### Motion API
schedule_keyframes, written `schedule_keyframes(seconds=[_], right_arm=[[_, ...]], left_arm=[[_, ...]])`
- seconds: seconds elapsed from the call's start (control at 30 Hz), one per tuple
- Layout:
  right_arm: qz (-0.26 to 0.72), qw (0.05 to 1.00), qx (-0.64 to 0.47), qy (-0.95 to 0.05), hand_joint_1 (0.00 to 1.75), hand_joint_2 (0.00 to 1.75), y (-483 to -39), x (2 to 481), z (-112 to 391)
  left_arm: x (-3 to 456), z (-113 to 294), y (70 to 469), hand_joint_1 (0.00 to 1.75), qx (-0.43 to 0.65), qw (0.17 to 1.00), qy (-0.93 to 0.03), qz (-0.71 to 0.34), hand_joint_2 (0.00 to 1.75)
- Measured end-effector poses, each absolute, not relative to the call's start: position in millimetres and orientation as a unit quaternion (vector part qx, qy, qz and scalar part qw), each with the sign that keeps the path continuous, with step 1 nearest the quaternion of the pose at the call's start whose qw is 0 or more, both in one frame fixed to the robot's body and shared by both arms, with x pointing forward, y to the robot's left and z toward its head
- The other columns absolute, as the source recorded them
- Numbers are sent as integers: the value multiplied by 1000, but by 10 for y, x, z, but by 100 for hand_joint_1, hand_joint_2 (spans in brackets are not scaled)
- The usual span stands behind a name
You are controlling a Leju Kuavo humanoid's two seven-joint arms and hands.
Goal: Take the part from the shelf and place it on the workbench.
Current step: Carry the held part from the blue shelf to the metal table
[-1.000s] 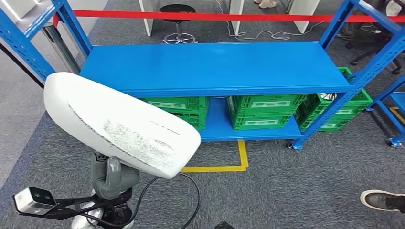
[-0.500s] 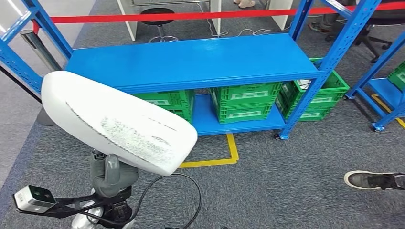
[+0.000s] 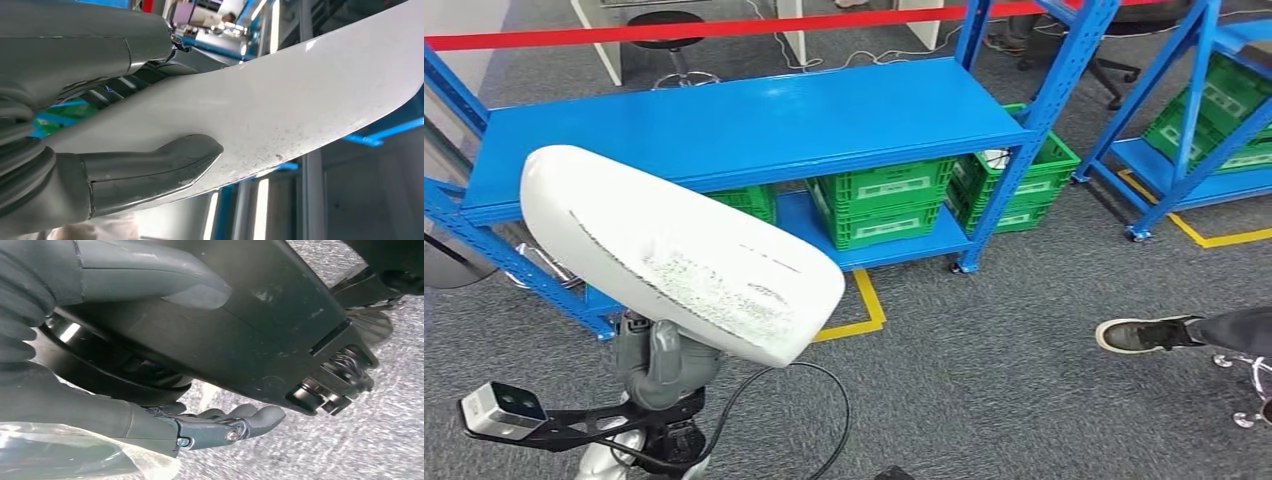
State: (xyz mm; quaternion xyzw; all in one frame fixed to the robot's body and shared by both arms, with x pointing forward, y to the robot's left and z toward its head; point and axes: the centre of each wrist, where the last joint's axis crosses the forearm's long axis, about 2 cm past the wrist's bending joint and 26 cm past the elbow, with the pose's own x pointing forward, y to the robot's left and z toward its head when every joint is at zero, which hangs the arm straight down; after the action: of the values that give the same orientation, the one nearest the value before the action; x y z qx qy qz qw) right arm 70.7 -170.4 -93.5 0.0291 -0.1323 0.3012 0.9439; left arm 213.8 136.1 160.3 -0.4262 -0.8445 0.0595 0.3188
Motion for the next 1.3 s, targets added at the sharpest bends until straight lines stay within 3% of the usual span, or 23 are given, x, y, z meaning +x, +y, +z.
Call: schedule_keyframes(seconds=[0.3, 0.77, 1.3], right_arm=[[285, 952, 31, -110, 0, 175, -1702, 673, -940], [68, 993, -15, -97, 0, 175, -1810, 539, -980], [40, 993, -36, -105, 0, 175, -1868, 493, -996]], left_arm=[[2136, 1597, 1362, 175, -425, 320, -844, 61, 175], [1960, 1552, 1554, 175, -377, 332, -861, 81, 175], [1918, 1577, 1620, 175, -346, 334, -872, 96, 175]])
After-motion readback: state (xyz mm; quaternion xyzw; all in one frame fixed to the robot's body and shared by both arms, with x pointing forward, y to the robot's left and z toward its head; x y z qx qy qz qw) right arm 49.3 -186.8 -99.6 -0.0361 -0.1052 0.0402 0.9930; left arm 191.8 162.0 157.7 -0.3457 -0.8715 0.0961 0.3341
